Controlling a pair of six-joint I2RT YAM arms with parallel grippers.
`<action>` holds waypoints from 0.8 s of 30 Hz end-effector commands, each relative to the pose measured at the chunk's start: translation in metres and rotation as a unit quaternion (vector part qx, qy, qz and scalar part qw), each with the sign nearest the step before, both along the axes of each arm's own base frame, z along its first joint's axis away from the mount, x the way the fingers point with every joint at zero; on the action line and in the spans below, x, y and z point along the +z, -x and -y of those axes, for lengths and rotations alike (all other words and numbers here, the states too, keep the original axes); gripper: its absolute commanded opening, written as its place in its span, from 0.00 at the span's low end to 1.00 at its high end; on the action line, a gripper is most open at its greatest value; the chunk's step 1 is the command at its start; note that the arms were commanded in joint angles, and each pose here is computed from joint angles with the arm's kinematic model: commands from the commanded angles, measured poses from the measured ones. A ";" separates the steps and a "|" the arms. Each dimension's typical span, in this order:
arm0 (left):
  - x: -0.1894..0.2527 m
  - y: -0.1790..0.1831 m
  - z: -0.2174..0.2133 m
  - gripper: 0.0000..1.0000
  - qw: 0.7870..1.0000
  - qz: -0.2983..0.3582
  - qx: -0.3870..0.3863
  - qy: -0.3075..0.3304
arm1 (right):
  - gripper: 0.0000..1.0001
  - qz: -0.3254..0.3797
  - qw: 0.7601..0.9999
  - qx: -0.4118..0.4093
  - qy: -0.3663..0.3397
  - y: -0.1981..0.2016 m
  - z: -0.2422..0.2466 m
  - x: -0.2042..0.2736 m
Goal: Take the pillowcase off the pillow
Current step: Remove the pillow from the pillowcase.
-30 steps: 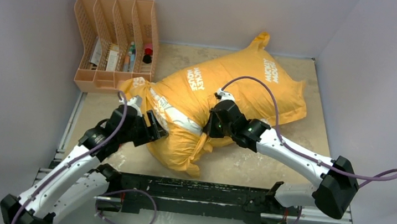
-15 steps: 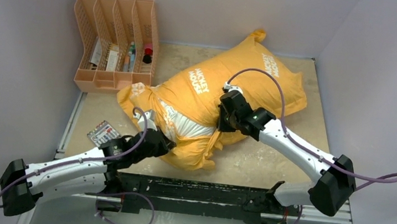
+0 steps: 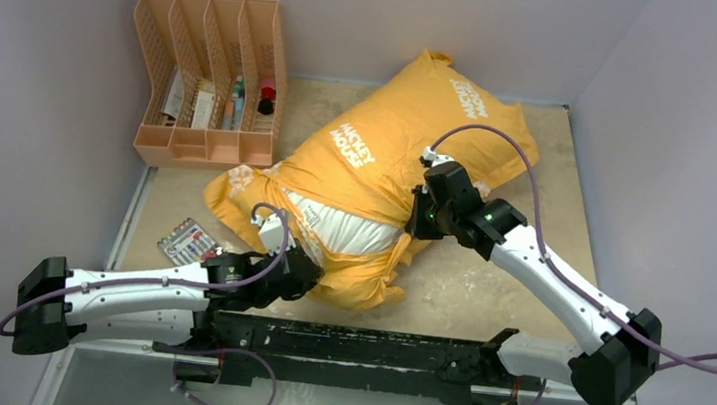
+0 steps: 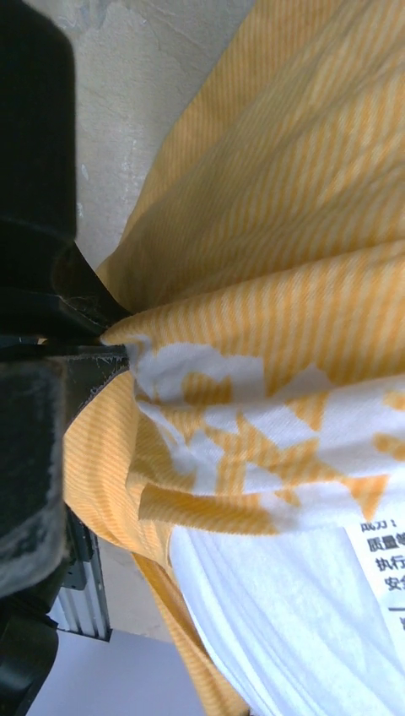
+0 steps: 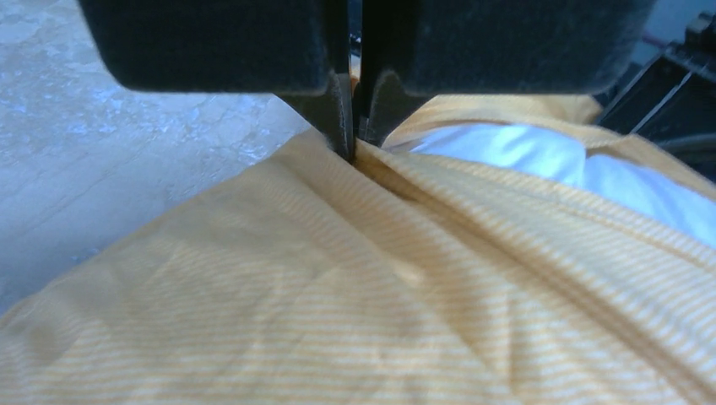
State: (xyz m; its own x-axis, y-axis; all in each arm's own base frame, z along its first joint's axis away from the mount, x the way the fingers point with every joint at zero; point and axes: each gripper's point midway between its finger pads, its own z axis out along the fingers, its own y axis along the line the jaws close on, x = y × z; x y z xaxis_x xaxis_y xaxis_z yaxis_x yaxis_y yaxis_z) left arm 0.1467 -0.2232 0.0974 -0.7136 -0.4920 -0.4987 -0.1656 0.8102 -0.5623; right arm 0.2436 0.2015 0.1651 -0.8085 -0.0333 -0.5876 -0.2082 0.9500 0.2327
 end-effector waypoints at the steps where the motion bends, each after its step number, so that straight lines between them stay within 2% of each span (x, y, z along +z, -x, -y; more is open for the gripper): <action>1: -0.025 0.003 -0.036 0.00 0.995 0.001 -0.001 -0.104 | 0.02 0.029 0.997 0.031 -0.067 0.008 -0.009 0.031; 4: -0.022 0.001 -0.027 0.00 0.997 0.008 -0.009 -0.079 | 0.13 0.031 0.992 0.055 -0.107 0.019 -0.017 0.051; 10: -0.012 -0.005 -0.023 0.00 0.998 0.030 -0.004 -0.058 | 0.25 0.047 0.980 0.071 -0.178 0.028 -0.032 0.089; 13: -0.009 -0.006 -0.022 0.00 0.998 0.037 -0.003 -0.044 | 0.39 0.038 0.972 0.099 -0.210 0.037 -0.045 0.101; 15: -0.008 -0.006 -0.023 0.00 0.998 0.039 -0.001 -0.040 | 0.41 0.038 0.967 0.122 -0.222 0.044 -0.060 0.103; 20: -0.005 -0.006 -0.025 0.00 0.998 0.042 0.000 -0.041 | 0.41 0.019 0.976 0.133 -0.174 0.055 -0.101 0.079; 23: -0.009 -0.004 -0.027 0.00 0.998 0.038 0.001 -0.040 | 0.50 0.031 0.988 0.107 -0.107 0.059 -0.115 0.059; 24: -0.011 -0.004 -0.027 0.00 0.999 0.037 0.000 -0.039 | 0.59 0.048 0.992 0.082 -0.083 0.056 -0.115 0.052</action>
State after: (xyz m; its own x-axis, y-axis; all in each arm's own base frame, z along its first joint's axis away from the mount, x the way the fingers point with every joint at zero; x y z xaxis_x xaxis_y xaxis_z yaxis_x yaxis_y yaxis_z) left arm 0.1518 -0.2209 0.1089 -0.6807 -0.5126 -0.5233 -0.1194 0.7824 -0.6112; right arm 0.1741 0.3068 0.2221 -0.7929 -0.1159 -0.5983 -0.4697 0.7417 0.4788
